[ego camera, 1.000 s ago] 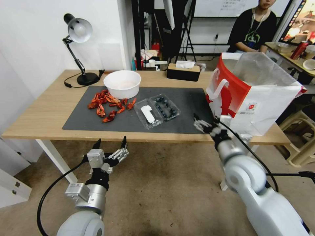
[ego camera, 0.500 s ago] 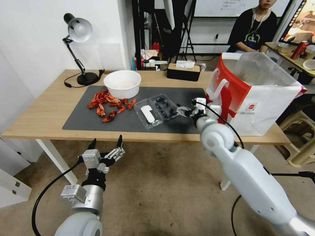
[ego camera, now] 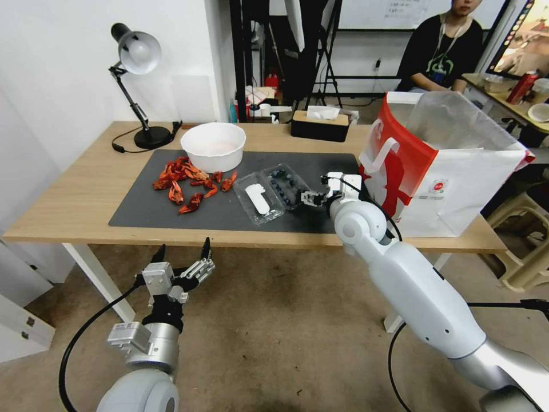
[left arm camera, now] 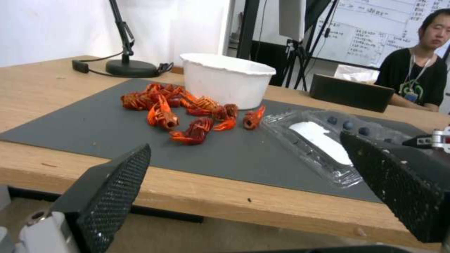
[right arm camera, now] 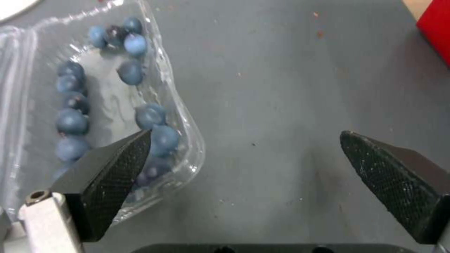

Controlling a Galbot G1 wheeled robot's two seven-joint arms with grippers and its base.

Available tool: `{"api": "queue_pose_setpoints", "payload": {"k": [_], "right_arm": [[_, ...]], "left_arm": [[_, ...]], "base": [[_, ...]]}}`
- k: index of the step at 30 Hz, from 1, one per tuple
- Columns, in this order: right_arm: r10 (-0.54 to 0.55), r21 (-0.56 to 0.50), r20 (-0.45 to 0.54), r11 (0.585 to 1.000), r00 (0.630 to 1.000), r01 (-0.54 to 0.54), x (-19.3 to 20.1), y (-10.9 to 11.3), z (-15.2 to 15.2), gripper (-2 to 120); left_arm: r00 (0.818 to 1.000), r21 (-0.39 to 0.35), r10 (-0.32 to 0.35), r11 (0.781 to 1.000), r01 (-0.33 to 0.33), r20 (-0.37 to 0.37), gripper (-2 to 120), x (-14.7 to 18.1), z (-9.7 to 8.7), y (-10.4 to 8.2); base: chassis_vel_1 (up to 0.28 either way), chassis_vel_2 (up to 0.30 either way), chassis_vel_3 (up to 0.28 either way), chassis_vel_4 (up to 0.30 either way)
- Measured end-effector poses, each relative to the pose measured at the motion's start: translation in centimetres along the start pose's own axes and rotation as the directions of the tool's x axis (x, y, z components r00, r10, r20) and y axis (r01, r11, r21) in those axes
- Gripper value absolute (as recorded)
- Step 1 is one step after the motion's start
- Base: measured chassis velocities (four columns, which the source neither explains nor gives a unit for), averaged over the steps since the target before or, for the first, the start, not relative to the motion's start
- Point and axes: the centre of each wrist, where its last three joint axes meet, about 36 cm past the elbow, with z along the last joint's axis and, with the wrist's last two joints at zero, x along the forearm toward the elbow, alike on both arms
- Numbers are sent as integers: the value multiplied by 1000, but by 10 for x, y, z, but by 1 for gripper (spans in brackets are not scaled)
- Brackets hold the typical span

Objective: Close the takeout container lid, then place the container into the takeout bag.

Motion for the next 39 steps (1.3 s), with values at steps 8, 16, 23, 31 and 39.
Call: {"api": "queue_pose_setpoints", "payload": {"k": [8,16,23,31,39], "right_arm": [[16,10,-28,1000,999,-16,1,-1,0,100],[17,8,-34,1000,999,-16,10,-4,3,100],[7,3,-27,1000,1000,-7,22,-7,7,100],[-3,-1,-32,1000,999,3,34,-12,15,100],[-14,-14,-23,1000,1000,13,42,-13,13,100]], "left_arm": [[1000,0,-4,1000,4,-5,100,-2,3,1],[1000,1,-4,1000,4,-3,100,-3,4,0],[1000,3,-5,1000,5,1,100,-3,4,0],[1000,5,-6,1000,6,6,100,-2,5,0],[1000,6,-5,1000,5,6,100,-2,5,-1]], "base": [[0,0,0,0],[0,0,0,0],[0,0,0,0],[0,0,0,0],[0,0,0,0]]}}
